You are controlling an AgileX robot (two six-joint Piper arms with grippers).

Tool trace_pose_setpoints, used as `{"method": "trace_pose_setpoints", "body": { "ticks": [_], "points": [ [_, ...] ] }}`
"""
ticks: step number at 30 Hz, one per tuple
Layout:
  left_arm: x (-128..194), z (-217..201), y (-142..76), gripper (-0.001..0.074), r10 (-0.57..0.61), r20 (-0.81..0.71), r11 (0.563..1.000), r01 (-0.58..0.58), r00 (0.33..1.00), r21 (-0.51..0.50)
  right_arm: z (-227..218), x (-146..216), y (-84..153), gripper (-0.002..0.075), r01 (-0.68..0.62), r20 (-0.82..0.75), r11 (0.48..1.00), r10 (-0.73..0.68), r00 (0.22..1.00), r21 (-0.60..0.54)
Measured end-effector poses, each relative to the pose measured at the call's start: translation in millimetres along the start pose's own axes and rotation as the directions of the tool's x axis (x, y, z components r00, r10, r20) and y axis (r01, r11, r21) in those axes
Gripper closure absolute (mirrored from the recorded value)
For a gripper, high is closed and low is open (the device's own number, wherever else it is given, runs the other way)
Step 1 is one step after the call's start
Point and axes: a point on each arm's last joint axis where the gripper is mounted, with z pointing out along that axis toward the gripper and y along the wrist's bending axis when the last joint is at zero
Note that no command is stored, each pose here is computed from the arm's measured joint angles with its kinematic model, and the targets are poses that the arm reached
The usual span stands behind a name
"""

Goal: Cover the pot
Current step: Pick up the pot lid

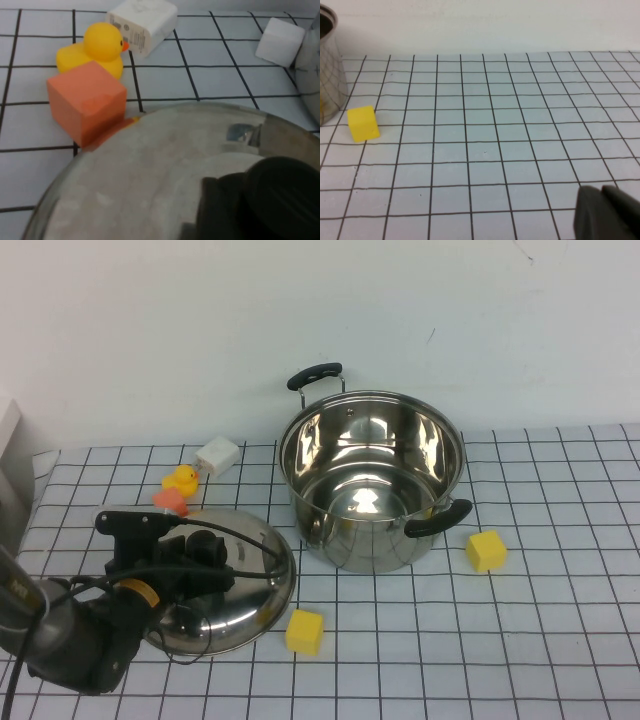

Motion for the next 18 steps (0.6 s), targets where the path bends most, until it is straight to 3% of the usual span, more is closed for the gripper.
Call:
{"method": "trace_pose_setpoints", "body": {
  "ticks": [2,12,18],
  "points": [
    [0,0,-1,0.0395,0.004,-0.003,1.0,-0.004,1.0,0.006,0,0,0,0.0717,0.0,0.0,1.0,0.0,1.0,0.0],
    [-7,-1,-2,0.0401,-0.01,-0.006,1.0,0.01,1.0,0.004,0,0,0,0.0717,-0.005,0.0,1.0,0.005,1.0,0.0],
    [-59,-24,-12,0.0401,-0.001,0.019,1.0,0.001,1.0,-0.01,0,0,0,0.0717,0.0,0.0,1.0,0.0,1.0,0.0]
  ]
}}
